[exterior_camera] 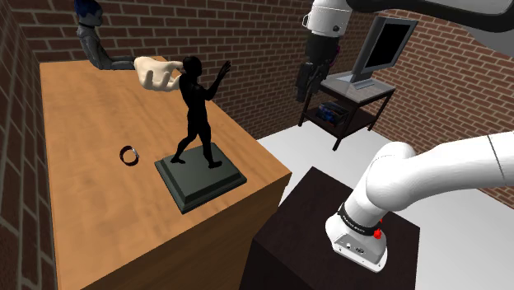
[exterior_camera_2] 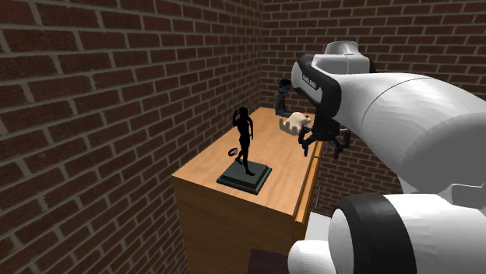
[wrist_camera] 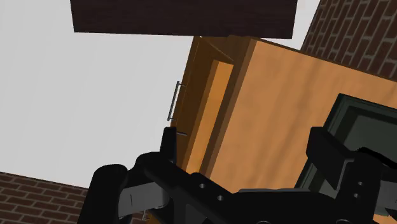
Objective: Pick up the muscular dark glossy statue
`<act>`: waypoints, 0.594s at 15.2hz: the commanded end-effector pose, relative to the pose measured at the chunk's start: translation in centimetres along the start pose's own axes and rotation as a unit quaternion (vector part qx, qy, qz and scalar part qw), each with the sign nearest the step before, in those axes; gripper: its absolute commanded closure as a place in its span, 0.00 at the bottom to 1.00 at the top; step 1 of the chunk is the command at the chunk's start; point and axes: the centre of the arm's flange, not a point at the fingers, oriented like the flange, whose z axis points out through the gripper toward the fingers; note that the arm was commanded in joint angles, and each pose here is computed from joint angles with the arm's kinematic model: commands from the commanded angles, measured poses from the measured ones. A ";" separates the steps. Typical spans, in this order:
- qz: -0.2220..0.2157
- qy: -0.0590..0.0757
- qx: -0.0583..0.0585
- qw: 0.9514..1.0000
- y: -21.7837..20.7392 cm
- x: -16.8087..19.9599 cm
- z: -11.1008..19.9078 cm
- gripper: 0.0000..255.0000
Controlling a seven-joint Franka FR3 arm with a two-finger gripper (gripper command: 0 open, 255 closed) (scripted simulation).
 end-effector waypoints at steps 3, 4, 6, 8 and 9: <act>0.006 0.003 -0.001 1.000 -2.5 0.5 -0.8 0.00; 0.009 0.005 -0.002 1.000 -3.7 0.7 -1.2 0.00; 0.014 0.008 -0.003 1.000 -6.2 1.2 -2.0 0.00; 0.020 0.011 -0.005 1.000 -8.7 1.7 -2.8 0.00; 0.023 0.012 -0.005 1.000 -10.0 2.0 -3.2 0.00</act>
